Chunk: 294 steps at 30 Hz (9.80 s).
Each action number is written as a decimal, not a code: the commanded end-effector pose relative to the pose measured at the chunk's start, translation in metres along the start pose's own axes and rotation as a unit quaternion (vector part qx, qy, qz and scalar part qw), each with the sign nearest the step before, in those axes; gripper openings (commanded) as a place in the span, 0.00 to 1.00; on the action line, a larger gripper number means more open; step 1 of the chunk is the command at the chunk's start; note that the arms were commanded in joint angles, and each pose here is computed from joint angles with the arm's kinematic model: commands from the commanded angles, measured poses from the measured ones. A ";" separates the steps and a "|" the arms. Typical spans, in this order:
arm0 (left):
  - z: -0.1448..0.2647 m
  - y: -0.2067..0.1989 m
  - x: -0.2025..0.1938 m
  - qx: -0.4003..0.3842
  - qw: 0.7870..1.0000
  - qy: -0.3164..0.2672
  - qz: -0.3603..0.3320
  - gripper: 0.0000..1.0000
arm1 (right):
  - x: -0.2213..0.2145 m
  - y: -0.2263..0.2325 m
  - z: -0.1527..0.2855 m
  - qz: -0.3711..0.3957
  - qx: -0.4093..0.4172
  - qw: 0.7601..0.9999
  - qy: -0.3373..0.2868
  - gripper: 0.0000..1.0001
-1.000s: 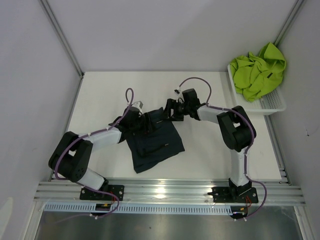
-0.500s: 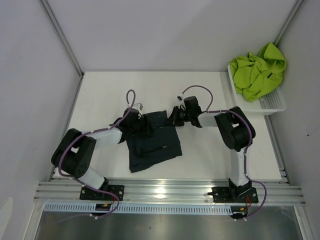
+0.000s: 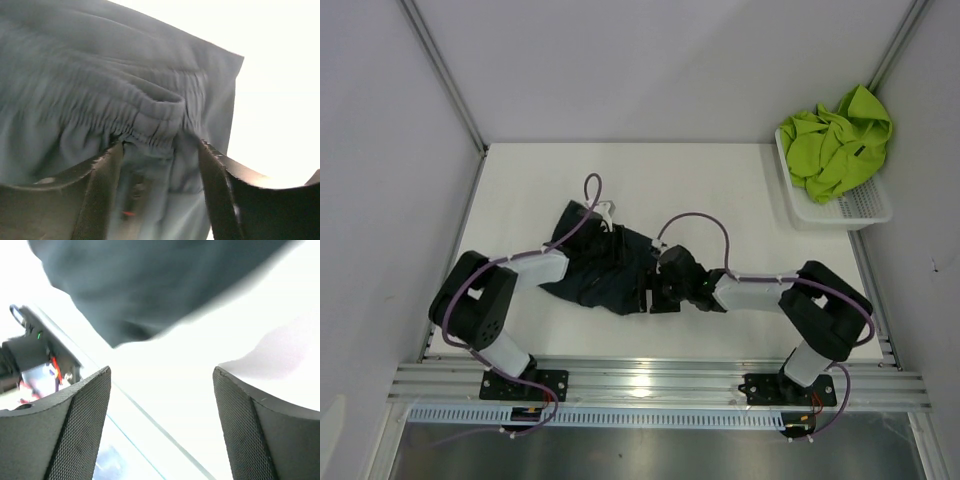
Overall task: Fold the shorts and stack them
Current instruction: Fold the shorts, then neatly place the folded shorts to the corner, then grab the shorts from the pile, then move the shorts to the center of the board, then flatten the shorts out
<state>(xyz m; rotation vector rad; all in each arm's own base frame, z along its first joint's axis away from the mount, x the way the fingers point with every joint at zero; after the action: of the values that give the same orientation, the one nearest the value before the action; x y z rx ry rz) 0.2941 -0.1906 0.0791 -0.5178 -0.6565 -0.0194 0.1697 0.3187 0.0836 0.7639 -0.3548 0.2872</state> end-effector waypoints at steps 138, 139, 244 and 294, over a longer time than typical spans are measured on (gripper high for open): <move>0.226 -0.010 0.032 0.013 0.972 -0.230 0.036 0.99 | 0.207 -0.124 -0.021 0.051 -0.660 0.701 -0.266 1.00; 0.225 -0.010 0.031 0.013 0.973 -0.228 0.036 0.99 | 0.207 -0.126 -0.022 0.055 -0.664 0.699 -0.258 1.00; 0.145 0.001 0.066 -0.010 0.939 -0.329 0.103 0.99 | 0.327 0.008 0.325 0.069 -0.083 0.865 -0.491 0.00; -0.015 -0.014 0.117 0.022 0.988 -0.134 0.072 0.99 | 0.009 -0.038 0.037 0.144 -0.231 0.962 -0.015 0.72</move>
<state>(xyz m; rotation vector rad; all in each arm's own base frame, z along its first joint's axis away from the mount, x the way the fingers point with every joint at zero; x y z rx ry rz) 0.3884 -0.1898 0.1378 -0.5029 -0.9038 0.2161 0.1799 0.2560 0.0851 0.3546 -0.5193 0.3942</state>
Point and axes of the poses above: each gripper's point midway between its finger pads, its own z axis back along the fingers, its own y axis along the line the jaws close on, x = y × z, the point moved 6 cm from there along z, back along the fingers, and after that the axes turned 5 degrees about z, right-handed, at the moved point
